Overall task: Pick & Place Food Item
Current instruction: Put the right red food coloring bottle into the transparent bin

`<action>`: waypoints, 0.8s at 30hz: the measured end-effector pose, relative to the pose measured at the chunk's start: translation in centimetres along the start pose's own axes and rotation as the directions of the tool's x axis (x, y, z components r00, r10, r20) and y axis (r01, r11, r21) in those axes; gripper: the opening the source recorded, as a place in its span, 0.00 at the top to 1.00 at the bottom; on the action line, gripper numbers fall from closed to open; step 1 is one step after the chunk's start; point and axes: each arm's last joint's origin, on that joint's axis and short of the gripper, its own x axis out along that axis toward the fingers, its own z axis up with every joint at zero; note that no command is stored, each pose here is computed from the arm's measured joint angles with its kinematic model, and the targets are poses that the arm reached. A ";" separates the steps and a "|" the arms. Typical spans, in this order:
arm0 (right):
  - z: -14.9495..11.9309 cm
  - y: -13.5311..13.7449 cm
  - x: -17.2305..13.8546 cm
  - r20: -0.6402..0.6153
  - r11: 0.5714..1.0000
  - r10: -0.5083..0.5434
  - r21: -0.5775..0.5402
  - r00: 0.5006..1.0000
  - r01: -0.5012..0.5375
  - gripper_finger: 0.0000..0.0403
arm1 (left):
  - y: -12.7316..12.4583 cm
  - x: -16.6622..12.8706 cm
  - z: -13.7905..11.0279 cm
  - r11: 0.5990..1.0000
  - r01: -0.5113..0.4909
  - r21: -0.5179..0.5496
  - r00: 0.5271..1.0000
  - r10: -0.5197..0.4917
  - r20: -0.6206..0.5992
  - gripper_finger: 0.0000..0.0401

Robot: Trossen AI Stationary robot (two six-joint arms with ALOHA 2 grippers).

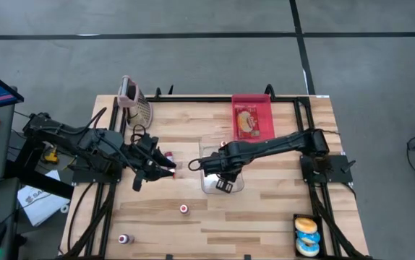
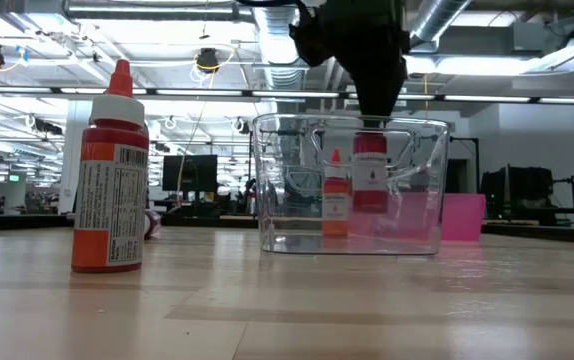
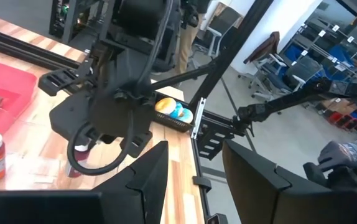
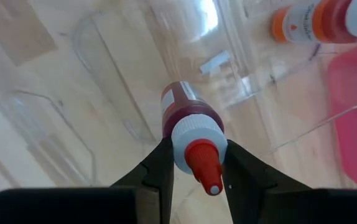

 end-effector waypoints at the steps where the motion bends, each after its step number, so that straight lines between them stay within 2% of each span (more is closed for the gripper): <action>1: 0.0 0.0 0.1 0.004 1.000 0.006 0.009 1.000 -0.006 0.76 | 0.0 0.0 0.0 1.000 0.000 -0.001 1.000 0.000 0.000 0.63; 15: -1.9 -0.9 1.1 0.011 0.991 0.068 0.118 0.998 -0.068 0.76 | 0.0 0.0 0.0 1.000 -0.004 0.001 1.000 0.004 0.001 0.63; 24: -2.4 -1.1 1.6 0.015 0.985 0.098 0.144 0.995 -0.099 0.76 | 0.0 0.0 0.0 1.000 -0.004 0.001 1.000 0.004 0.001 0.63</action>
